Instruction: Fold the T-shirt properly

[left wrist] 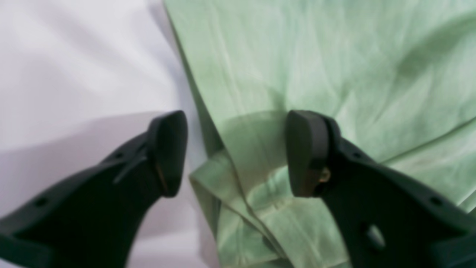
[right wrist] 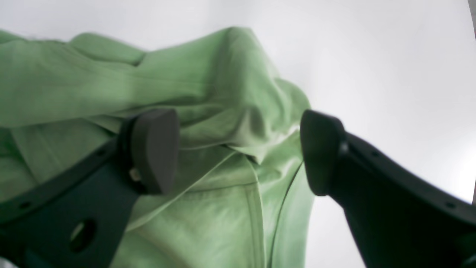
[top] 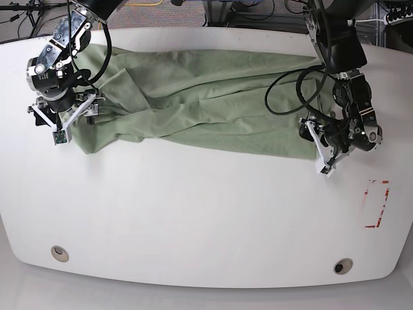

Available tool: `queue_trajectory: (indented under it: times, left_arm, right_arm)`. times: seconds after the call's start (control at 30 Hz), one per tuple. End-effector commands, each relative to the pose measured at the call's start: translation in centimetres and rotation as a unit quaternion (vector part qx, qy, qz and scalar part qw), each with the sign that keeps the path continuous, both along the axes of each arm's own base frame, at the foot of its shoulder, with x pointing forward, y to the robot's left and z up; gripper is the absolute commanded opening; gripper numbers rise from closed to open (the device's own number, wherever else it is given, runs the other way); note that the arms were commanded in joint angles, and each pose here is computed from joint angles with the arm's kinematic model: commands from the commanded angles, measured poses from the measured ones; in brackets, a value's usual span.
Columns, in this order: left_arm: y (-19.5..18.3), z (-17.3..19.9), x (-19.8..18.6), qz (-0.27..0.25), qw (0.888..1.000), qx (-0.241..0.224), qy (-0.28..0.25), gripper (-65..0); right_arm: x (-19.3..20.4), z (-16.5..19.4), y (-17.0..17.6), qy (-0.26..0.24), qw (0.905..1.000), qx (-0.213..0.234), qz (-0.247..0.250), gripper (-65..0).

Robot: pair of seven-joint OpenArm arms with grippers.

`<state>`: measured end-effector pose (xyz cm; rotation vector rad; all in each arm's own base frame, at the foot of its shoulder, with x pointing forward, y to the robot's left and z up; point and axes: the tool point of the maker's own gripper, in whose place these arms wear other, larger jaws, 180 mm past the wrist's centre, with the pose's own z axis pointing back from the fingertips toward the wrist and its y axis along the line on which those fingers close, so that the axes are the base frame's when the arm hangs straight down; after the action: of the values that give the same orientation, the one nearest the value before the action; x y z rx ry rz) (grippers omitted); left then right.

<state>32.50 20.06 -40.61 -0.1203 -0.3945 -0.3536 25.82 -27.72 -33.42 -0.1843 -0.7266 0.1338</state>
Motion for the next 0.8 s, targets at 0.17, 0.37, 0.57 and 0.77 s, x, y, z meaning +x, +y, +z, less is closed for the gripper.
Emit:
queue_trajectory:
  times: [0.17,0.37,0.57,0.77]
  left_arm:
    - [0.10,1.52,1.42,-0.010,1.000,0.001,-0.028,-37.2]
    - [0.11,1.50,1.38,-0.012,1.000,0.002,-0.027,-37.5]
    - [0.05,1.27,1.12,-0.014,1.000,0.003,-0.023,-37.6]
    - [0.01,1.21,1.07,-0.015,1.000,0.003,-0.022,-41.5]
  right_arm:
    - [0.76,1.17,-0.22,-0.022,0.9997,-0.005,0.003,-16.8]
    - [0.86,1.25,-0.22,-0.024,0.9997,-0.005,0.003,-16.8]
    - [0.86,1.25,-0.22,-0.024,0.9997,-0.005,0.003,-16.8]
    - [0.86,1.25,-0.22,-0.024,0.9997,-0.005,0.003,-16.8]
